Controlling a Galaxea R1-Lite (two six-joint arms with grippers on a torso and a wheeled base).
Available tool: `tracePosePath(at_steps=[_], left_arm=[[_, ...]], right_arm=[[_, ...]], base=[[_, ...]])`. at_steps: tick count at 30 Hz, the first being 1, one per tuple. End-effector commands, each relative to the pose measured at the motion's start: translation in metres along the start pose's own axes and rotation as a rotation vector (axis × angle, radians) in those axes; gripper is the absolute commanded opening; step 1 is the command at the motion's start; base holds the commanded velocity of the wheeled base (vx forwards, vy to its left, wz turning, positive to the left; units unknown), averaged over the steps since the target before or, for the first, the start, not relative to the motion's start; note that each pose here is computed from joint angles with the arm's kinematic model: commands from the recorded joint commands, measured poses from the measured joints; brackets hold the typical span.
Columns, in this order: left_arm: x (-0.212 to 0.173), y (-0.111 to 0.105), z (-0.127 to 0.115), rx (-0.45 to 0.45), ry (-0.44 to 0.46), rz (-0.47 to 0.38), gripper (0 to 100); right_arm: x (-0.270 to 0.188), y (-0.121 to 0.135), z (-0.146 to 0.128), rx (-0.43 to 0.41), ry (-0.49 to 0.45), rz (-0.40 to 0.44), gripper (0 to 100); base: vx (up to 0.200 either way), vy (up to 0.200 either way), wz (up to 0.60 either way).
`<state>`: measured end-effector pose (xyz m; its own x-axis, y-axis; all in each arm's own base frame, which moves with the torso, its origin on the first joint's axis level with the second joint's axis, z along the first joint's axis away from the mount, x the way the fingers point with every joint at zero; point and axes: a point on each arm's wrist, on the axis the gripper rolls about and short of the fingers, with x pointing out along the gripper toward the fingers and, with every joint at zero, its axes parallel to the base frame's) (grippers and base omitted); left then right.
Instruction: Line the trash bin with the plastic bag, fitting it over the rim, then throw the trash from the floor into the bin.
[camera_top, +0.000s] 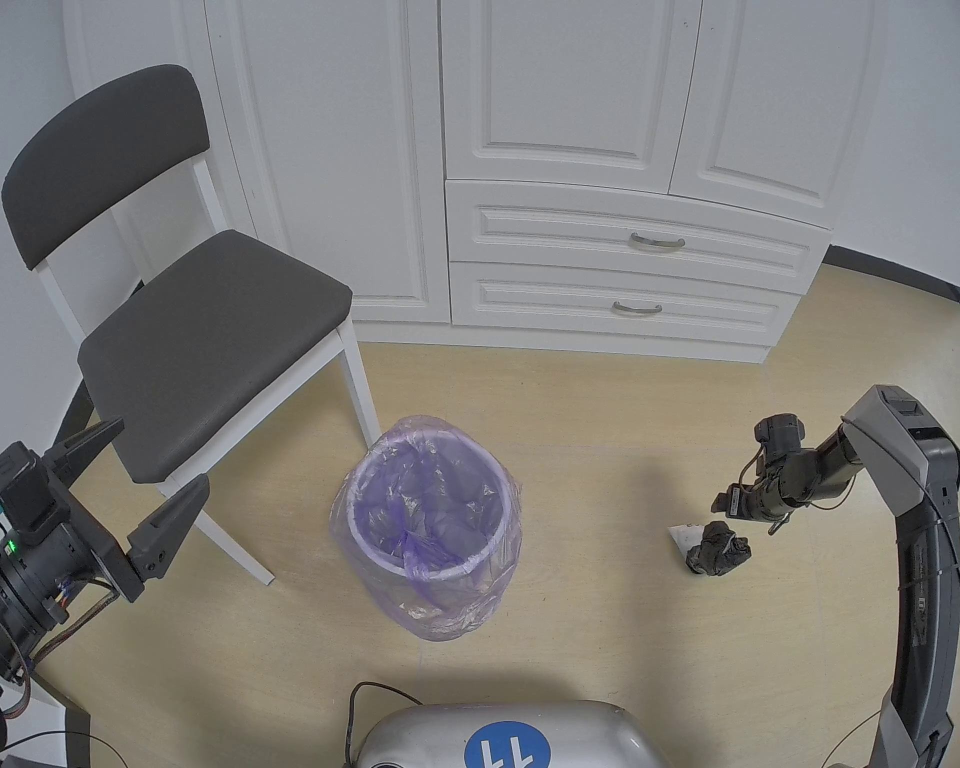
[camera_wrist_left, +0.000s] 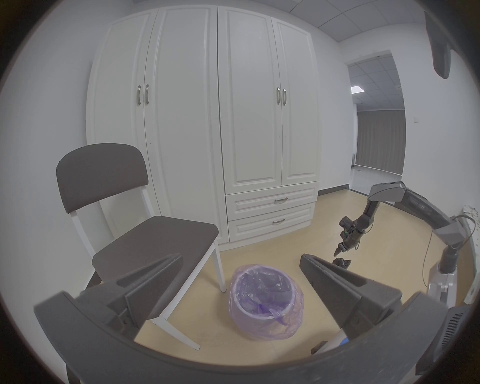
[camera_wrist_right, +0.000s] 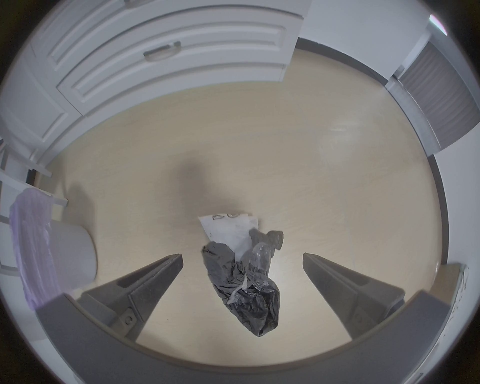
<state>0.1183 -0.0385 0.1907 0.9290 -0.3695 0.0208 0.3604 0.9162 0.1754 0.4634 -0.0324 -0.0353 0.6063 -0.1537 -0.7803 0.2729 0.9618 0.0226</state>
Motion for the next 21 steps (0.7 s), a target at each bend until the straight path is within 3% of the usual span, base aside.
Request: tracePosePath(at_steps=[1,3,5,6,11,15,19,21], left_arm=[[0.002,0.0,-0.001,-0.001,0.01,-0.002,100],[0.003,-0.001,-0.003,0.0,0.019,-0.005,100],[0.003,-0.001,-0.003,-0.001,0.02,-0.006,100],[0.005,-0.001,-0.007,-0.001,0.04,-0.009,100],[0.006,-0.001,-0.008,-0.002,0.046,-0.01,100],[0.007,-0.003,-0.007,0.001,0.046,-0.027,100],[0.006,-0.009,-0.01,0.03,0.05,-0.068,100],[0.004,-0.009,-0.012,0.054,0.055,-0.07,100]], right_arm=[[-0.029,-0.001,0.015,-0.023,-0.086,0.018,100],[-0.029,0.001,0.028,-0.118,-0.212,0.028,100],[-0.029,0.001,0.029,-0.131,-0.224,0.026,100],[-0.027,-0.003,0.04,-0.266,-0.326,0.036,100],[-0.024,-0.024,0.043,-0.408,-0.41,0.174,100],[-0.024,-0.04,0.038,-0.428,-0.399,0.254,100],[-0.018,-0.05,0.033,-0.4,-0.27,0.304,100],[-0.021,-0.049,0.038,-0.36,-0.139,0.351,100]], base=[[0.0,0.0,0.0],[0.0,0.0,0.0],[0.0,0.0,0.0],[0.0,0.0,0.0],[0.0,0.0,0.0],[0.0,0.0,0.0],[0.0,0.0,0.0],[0.0,0.0,0.0]])
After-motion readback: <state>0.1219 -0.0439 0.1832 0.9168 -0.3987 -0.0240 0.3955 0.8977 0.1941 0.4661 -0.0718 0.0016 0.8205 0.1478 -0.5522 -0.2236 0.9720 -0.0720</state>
